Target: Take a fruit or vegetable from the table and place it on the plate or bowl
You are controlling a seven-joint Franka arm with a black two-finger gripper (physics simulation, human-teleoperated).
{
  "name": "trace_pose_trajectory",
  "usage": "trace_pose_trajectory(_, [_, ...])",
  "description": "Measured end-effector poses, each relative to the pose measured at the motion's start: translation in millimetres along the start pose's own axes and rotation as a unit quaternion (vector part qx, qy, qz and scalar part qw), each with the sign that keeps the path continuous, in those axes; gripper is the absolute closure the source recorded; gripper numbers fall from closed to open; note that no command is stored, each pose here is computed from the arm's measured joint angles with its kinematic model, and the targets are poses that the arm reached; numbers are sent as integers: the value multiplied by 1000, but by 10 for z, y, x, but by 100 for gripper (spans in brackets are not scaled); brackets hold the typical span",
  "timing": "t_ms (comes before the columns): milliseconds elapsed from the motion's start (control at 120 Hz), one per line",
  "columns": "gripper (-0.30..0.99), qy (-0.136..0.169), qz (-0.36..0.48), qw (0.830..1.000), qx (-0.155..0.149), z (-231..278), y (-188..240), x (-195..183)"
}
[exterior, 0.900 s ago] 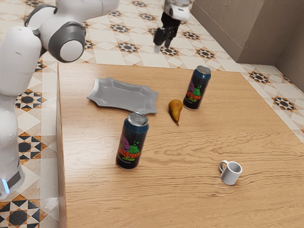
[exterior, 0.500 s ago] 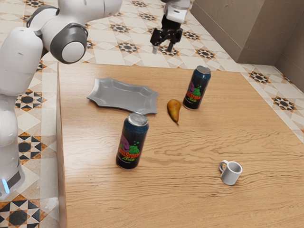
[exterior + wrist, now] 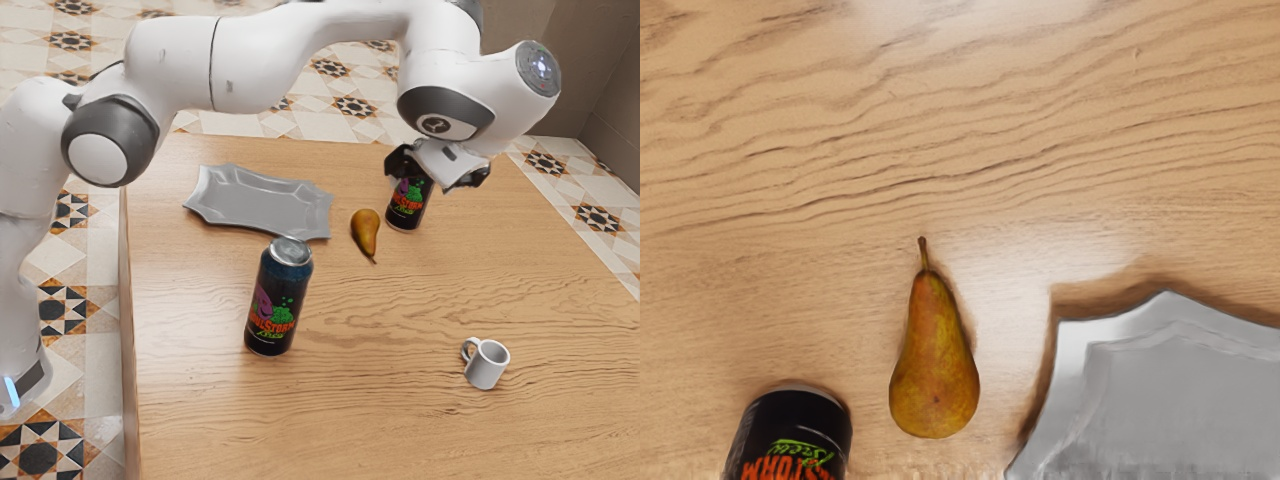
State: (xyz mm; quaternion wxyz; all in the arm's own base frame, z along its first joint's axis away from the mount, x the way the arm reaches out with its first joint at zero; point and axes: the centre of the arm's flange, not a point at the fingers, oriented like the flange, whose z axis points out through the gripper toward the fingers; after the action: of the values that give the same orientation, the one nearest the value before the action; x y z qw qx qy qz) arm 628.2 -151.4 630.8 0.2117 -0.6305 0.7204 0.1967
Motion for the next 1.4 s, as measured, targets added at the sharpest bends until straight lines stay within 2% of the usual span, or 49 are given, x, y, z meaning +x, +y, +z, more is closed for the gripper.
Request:
trace_pose_trajectory(158, [0,-22,-3,999,-29,466,-203,27])
trace_pose_trajectory(283, [0,-28,4,999,-37,699,-334,173])
trace_pose_trajectory(475, [0,-10,17,999,-39,927,-465,402])
trace_pose_trajectory(658, [0,4,29,999,-28,1098,-602,603])
trace_pose_trajectory(1050, [0,17,20,1000,13,1158,-746,522])
trace_pose_trajectory(1400, [0,18,20,1000,13,1483,-890,573])
